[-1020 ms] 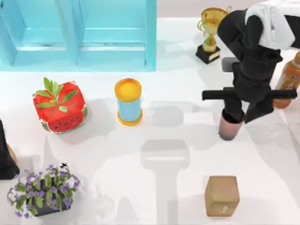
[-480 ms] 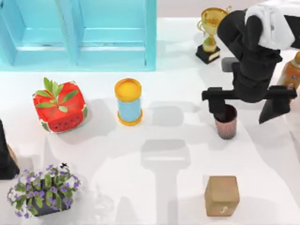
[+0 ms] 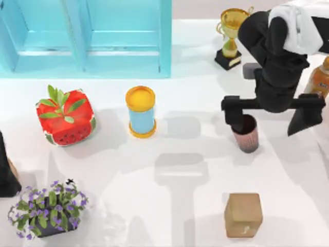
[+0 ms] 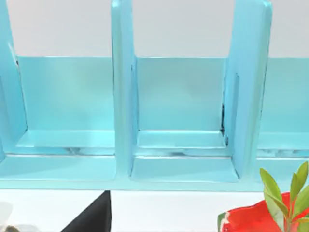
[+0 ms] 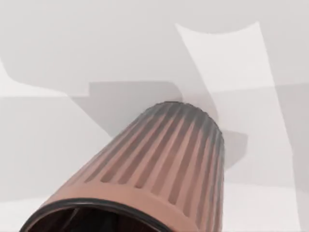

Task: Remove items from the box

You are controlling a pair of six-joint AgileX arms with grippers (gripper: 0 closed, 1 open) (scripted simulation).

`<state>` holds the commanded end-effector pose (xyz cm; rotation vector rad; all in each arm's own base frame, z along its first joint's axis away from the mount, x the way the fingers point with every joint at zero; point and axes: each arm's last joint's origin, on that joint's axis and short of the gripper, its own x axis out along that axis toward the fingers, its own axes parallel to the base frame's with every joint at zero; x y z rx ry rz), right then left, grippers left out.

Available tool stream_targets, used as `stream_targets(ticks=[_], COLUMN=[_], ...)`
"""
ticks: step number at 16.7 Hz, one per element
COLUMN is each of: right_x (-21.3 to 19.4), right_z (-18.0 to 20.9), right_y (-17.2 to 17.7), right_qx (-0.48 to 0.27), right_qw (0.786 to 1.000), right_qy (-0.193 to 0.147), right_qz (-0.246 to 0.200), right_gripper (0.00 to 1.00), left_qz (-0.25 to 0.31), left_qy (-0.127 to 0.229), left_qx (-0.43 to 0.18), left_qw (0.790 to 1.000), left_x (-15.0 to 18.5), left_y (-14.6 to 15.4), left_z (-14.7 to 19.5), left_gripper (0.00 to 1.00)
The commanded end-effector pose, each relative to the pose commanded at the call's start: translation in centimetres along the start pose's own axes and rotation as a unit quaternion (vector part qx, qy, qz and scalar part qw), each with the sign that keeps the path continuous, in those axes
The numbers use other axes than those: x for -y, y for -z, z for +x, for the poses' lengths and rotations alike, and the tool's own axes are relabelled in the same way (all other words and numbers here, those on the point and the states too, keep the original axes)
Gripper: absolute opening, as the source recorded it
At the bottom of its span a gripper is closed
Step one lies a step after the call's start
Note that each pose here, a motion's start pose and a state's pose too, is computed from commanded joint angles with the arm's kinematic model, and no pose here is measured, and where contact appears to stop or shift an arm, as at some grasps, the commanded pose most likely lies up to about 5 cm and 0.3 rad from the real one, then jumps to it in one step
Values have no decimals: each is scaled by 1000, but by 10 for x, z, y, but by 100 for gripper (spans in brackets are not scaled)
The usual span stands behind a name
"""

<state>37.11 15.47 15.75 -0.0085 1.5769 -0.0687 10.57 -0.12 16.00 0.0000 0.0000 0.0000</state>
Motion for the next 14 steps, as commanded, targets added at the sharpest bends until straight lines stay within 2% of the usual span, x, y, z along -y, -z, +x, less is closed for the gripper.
stream_targets(ticks=[10,14], right_x=[1,5], right_z=[-69,-100], right_y=[-4,1], right_qx=[-11,0], right_qw=[1000,1000], right_qy=[8,0], right_qz=[-1,0], right_gripper=[100,100], left_qz=[0,0], left_qy=[0,0], left_qx=[0,0], left_qw=[1000,1000], left_x=[0,0], left_y=[0,0], left_z=[0,0], left_gripper=[100,100])
